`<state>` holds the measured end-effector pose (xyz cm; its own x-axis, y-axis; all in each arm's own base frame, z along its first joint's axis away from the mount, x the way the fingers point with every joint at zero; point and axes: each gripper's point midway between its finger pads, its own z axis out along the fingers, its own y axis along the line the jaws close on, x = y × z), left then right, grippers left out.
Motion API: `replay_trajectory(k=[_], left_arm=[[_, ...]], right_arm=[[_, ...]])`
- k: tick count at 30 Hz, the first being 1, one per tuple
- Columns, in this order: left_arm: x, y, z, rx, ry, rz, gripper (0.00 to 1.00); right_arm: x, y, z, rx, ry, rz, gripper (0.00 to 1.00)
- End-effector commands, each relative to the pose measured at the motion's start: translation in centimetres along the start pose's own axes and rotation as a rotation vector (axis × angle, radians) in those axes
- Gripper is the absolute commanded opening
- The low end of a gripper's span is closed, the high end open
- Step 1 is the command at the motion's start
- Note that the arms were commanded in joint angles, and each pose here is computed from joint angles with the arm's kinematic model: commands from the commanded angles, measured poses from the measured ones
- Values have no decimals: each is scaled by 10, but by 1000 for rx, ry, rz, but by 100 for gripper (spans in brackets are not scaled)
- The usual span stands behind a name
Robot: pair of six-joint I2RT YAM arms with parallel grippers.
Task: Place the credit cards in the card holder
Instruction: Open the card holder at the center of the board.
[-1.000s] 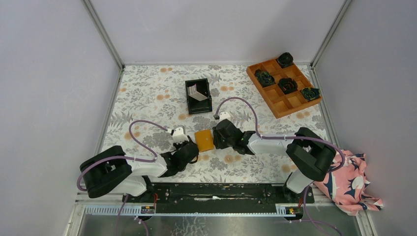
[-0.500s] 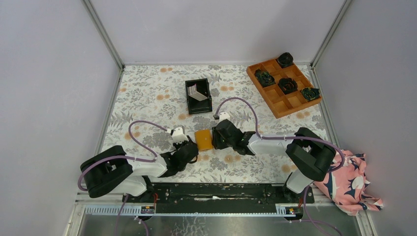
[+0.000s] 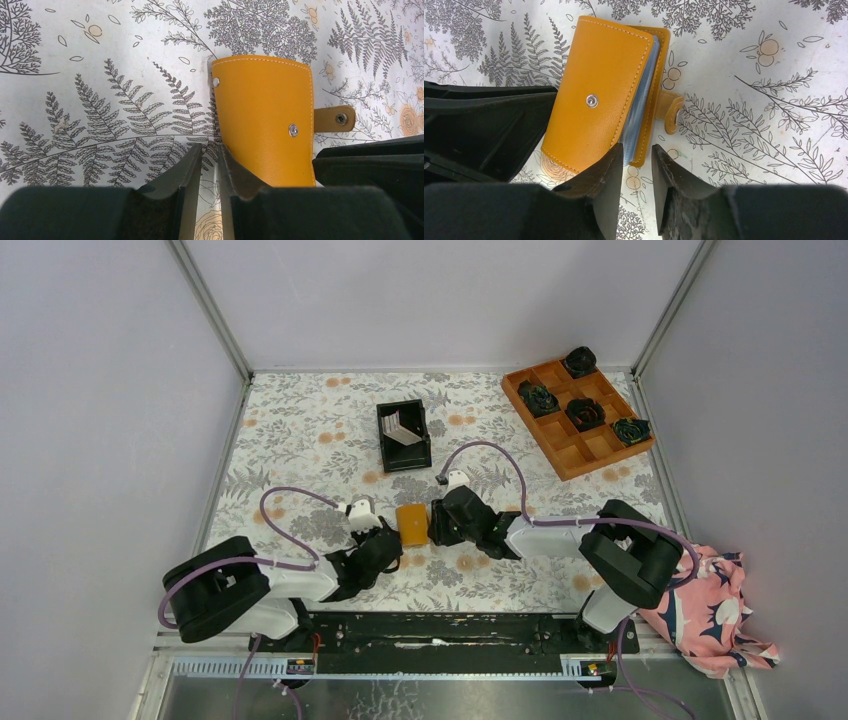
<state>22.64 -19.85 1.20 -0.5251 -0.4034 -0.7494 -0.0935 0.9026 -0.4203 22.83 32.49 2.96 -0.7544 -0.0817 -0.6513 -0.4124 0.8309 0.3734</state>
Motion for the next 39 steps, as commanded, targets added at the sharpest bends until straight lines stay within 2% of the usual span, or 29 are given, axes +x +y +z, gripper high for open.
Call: replay_trajectory(k=[1, 11, 21, 39], left_arm=[[10, 17, -2, -32, 27, 31, 26], [12, 14, 0, -30, 35, 33, 26], [14, 14, 1, -30, 38, 35, 26], [21, 24, -1, -31, 52, 15, 25]], right_arm=[[-16, 19, 1, -51, -56, 7, 35], [-14, -4, -1, 72, -46, -37, 35], [-5, 0, 7, 57, -11, -38, 35], [-18, 18, -3, 14, -57, -30, 35]])
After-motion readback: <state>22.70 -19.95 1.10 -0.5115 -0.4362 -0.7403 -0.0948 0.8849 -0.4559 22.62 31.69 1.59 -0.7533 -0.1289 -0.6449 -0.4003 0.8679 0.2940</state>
